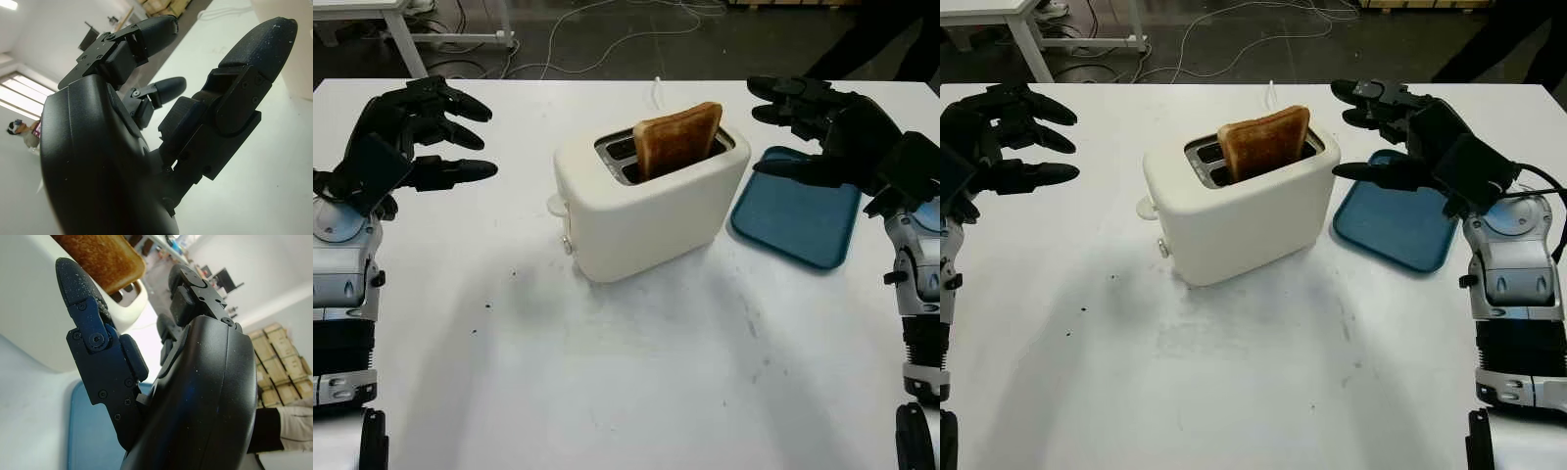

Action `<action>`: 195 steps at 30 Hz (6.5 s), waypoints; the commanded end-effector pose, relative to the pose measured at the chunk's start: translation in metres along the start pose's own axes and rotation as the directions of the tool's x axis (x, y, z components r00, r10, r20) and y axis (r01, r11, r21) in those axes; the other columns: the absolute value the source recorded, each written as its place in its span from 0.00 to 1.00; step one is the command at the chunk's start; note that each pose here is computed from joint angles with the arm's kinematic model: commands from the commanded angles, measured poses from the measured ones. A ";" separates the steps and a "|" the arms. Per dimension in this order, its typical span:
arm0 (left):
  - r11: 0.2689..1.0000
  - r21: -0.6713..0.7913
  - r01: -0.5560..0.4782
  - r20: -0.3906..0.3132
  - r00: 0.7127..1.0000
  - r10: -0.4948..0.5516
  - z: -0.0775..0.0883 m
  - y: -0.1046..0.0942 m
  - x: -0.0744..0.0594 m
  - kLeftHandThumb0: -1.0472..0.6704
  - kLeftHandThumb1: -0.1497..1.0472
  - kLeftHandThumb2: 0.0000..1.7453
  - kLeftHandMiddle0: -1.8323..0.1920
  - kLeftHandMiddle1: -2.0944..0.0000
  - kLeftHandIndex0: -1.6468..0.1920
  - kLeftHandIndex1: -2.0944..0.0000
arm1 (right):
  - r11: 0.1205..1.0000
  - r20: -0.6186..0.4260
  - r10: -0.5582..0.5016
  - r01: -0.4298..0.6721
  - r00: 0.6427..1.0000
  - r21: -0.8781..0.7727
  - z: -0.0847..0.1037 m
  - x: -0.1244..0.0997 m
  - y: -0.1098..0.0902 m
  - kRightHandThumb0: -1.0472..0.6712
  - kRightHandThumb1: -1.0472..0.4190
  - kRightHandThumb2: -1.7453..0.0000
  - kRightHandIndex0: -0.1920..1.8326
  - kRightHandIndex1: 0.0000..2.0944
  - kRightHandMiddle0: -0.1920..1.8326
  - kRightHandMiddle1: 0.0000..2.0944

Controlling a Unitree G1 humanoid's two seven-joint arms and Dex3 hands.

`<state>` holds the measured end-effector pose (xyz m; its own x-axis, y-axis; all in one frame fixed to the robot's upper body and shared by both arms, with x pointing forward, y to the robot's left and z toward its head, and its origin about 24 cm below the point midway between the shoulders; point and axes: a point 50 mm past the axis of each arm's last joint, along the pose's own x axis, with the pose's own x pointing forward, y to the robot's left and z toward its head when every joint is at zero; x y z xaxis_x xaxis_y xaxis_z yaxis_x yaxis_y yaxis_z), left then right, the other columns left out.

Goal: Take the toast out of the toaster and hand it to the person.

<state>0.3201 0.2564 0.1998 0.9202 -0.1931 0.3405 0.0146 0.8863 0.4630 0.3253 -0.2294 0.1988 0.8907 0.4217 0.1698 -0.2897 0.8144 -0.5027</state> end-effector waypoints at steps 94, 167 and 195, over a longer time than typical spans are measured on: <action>1.000 0.007 0.015 0.008 1.000 -0.015 -0.001 -0.007 0.001 0.00 0.58 0.00 0.61 0.45 0.58 0.49 | 0.830 0.213 0.170 -0.023 0.962 -0.558 0.086 0.110 0.000 0.38 0.09 0.92 0.63 0.83 0.53 0.83; 1.000 0.014 0.002 -0.027 1.000 -0.001 -0.008 -0.006 -0.003 0.00 0.60 0.00 0.59 0.50 0.57 0.53 | 0.734 -0.286 -0.673 0.661 0.682 -0.152 -0.046 0.081 -0.002 0.45 0.09 0.91 0.49 0.83 0.46 0.71; 1.000 0.014 0.002 -0.023 1.000 -0.001 -0.008 -0.006 -0.002 0.00 0.59 0.00 0.56 0.54 0.54 0.57 | 0.673 -0.194 -0.735 0.733 0.649 -0.099 -0.035 0.081 -0.008 0.50 0.09 0.90 0.52 0.83 0.42 0.81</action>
<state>0.3215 0.2543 0.1915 0.9278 -0.1840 0.3246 0.0162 0.8890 0.4576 0.4128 -0.2165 0.1840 0.8681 -0.3990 0.2954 0.4848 0.8092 -0.3319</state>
